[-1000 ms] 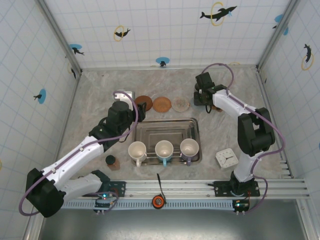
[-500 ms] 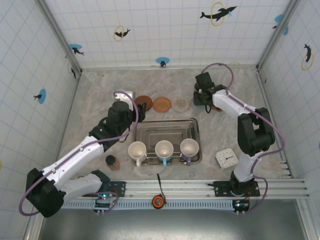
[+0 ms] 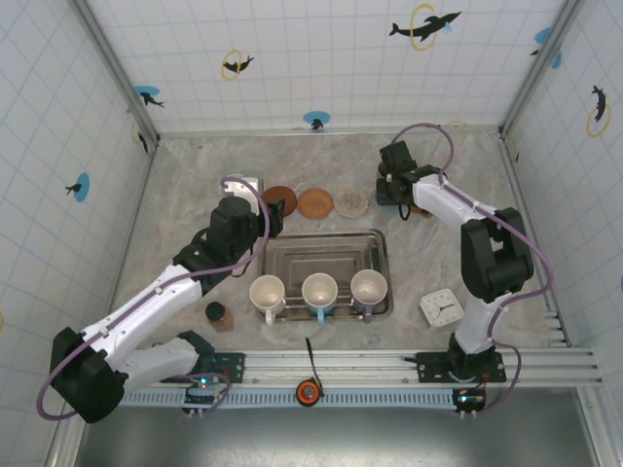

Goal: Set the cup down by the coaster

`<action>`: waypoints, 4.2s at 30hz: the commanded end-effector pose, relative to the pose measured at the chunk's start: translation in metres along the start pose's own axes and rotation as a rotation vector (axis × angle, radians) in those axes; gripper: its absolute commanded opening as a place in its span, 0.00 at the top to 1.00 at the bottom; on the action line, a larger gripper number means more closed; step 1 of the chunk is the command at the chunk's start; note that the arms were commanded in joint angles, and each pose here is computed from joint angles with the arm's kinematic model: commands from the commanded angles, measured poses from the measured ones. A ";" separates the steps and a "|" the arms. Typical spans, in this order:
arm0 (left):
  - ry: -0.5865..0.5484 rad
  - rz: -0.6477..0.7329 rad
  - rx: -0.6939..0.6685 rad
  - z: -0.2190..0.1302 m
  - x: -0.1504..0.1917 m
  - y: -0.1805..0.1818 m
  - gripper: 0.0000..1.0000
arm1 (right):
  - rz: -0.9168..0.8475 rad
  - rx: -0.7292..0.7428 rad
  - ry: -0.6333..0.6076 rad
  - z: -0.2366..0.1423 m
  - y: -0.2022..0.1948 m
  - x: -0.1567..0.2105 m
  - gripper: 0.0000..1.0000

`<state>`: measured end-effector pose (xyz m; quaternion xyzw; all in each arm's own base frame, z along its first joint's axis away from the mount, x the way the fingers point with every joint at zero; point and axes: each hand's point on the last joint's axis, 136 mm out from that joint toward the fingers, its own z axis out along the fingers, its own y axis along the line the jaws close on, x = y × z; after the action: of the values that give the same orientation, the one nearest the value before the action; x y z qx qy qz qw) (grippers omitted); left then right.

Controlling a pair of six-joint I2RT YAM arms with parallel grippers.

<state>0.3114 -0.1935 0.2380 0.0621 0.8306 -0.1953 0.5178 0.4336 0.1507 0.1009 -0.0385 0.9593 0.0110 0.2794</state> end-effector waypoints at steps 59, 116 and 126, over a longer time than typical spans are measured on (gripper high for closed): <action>-0.037 0.004 0.018 -0.012 -0.012 -0.004 0.39 | 0.061 0.031 -0.070 0.001 -0.011 -0.001 0.97; 0.149 -0.098 -0.119 -0.009 0.013 0.013 0.41 | 0.513 -0.240 -0.837 -0.228 -0.005 0.027 0.50; 0.317 -0.071 -0.175 -0.035 0.052 0.021 0.41 | 0.561 -0.244 -0.846 -0.215 -0.025 0.039 0.49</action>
<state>0.2807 -0.1762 0.2002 0.0228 0.9064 -0.1392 0.3982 0.2870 0.1199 0.2564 0.1747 0.7455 0.1939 0.6133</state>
